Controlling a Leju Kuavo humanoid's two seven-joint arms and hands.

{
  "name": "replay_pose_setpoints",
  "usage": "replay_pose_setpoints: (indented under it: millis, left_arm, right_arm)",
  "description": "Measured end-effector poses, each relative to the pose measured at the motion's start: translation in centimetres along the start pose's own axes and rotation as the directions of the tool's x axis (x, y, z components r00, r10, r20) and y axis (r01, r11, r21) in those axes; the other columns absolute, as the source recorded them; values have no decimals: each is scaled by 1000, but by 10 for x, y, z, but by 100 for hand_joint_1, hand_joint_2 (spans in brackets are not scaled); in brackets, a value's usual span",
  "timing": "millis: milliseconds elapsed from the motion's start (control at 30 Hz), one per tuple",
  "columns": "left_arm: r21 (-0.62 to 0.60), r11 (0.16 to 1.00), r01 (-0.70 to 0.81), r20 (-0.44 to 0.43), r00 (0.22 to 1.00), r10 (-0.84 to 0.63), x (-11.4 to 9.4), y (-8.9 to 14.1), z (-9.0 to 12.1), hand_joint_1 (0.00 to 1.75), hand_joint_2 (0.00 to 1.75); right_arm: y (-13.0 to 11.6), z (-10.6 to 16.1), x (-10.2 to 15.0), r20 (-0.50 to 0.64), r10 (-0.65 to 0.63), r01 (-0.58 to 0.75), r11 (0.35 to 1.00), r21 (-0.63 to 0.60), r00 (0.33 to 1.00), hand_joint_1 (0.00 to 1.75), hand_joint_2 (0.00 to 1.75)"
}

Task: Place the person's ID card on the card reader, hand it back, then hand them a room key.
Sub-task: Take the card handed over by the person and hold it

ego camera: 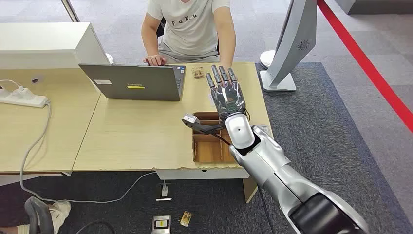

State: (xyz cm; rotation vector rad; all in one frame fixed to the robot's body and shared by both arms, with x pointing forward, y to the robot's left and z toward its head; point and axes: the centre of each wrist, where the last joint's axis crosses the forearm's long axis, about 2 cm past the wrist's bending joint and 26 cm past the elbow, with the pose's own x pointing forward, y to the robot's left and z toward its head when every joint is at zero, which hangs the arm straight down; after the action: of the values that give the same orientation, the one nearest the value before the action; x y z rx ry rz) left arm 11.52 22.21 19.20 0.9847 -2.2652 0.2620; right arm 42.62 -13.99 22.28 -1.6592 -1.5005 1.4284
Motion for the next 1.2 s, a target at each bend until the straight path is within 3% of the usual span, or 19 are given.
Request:
replay_pose_setpoints:
  millis: [800,1000,1200]
  left_arm:
    - [20,1000,-3,-12,1000,4,-2,0,-2,0,175]
    - [16,1000,0,-17,1000,0,-3,1,0,0,175]
    - [16,1000,1,-35,999,0,-6,1,2,0,175]
  right_arm:
    - [20,6,-17,-37,14,-13,999,41,999,175,175]
    - [27,8,-38,-86,29,-25,999,45,996,175,175]
    - [37,15,-79,-187,57,-45,997,68,981,175,175]
